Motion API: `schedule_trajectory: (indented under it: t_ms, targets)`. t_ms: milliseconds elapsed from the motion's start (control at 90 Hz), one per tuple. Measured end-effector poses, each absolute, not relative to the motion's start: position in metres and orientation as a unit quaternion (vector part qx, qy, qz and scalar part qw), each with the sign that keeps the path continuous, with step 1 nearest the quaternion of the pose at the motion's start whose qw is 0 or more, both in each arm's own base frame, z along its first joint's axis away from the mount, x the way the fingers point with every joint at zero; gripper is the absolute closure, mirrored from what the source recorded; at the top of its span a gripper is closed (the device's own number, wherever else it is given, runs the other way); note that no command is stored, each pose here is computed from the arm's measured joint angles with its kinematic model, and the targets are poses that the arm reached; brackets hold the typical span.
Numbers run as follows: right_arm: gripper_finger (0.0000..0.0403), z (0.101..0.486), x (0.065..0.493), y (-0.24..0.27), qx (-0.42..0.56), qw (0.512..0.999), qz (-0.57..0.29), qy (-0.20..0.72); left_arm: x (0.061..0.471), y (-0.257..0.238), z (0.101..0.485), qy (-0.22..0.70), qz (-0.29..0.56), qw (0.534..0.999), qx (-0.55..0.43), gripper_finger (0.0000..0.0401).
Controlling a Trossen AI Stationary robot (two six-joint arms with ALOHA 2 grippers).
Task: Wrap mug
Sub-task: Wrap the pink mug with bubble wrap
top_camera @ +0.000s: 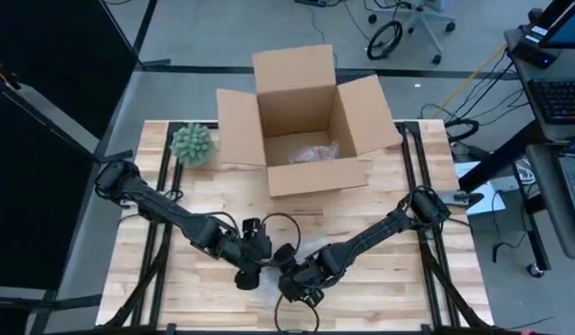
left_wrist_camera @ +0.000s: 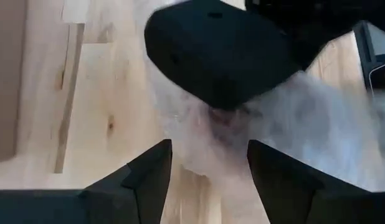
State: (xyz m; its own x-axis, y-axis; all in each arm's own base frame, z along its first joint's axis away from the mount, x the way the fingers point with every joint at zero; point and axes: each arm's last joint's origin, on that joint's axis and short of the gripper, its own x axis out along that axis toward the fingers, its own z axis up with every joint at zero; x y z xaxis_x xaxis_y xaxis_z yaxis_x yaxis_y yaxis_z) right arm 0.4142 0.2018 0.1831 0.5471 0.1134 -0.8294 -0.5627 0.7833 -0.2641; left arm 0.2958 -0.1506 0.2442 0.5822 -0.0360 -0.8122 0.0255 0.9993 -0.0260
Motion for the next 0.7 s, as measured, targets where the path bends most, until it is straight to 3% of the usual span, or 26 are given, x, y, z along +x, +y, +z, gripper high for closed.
schedule_trajectory:
  t_ms: [211,433,700]
  targets:
    - [0.0182,0.185,0.421,0.191,-0.253,0.85,0.185,0.424,0.287,-0.152,0.25,0.459,-0.003,0.889,0.004,0.0202]
    - [0.0182,0.185,0.421,0.192,-0.259,0.849,0.187,0.422,0.261,-0.16,0.261,0.436,0.07,0.896,0.038,0.0202]
    - [0.0182,0.186,0.422,0.192,-0.265,0.849,0.187,0.418,0.266,-0.184,0.268,0.374,-0.003,0.927,0.007,0.0202]
